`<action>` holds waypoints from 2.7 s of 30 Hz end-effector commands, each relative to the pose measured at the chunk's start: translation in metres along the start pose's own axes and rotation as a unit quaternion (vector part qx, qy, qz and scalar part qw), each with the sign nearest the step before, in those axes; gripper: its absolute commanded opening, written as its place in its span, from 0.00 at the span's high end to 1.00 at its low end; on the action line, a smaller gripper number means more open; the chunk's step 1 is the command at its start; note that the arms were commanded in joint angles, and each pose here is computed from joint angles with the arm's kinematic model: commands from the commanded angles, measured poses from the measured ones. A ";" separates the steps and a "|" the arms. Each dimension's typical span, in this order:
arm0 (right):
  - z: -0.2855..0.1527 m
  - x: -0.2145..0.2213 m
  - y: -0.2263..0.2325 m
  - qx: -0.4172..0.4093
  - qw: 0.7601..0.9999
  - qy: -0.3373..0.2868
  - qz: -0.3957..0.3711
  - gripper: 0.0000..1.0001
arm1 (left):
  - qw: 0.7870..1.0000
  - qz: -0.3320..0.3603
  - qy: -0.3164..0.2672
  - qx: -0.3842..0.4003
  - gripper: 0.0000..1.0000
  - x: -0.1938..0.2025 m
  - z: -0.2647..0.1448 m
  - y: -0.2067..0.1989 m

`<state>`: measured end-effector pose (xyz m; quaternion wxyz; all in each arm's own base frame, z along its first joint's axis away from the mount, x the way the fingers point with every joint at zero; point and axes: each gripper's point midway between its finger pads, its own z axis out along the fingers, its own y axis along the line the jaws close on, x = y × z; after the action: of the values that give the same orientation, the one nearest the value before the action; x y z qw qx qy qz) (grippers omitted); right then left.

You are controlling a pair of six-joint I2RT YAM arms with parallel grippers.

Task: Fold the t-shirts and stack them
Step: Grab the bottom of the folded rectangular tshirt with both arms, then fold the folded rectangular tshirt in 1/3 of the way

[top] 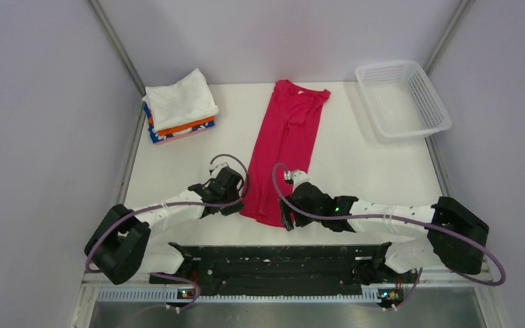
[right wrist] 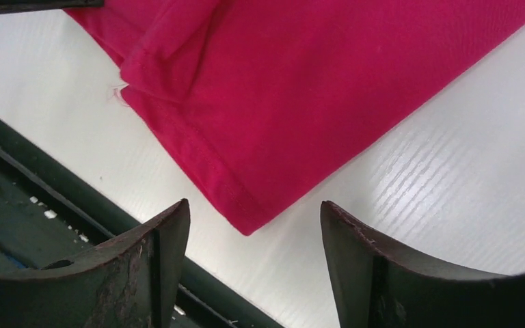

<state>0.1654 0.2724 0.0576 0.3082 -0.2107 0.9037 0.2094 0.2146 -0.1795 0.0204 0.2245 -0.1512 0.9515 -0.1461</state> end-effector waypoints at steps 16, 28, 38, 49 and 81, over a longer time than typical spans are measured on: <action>0.026 0.045 0.013 0.020 0.995 0.078 -0.052 0.46 | 1.000 0.010 0.007 -0.021 1.00 0.007 -0.011 0.019; 0.026 0.052 0.013 0.057 0.992 0.079 -0.084 0.53 | 1.000 0.013 0.009 -0.026 1.00 0.008 -0.010 0.020; 0.015 0.067 0.028 0.027 0.988 0.105 -0.111 1.00 | 0.997 0.051 0.009 -0.053 1.00 0.015 -0.025 0.045; -0.015 0.059 0.083 -0.108 0.989 0.063 -0.076 1.00 | 0.995 0.067 0.013 0.076 1.00 0.027 -0.071 0.017; 0.020 -0.147 -0.086 0.102 0.988 -0.109 -0.028 1.00 | 0.977 0.088 -0.157 0.112 1.00 -0.204 -0.008 -0.130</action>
<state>0.2928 0.2433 0.0977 0.4013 -0.1767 0.8907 0.1198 0.3783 -0.2135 0.1271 0.3652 -0.0847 0.9080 -0.1872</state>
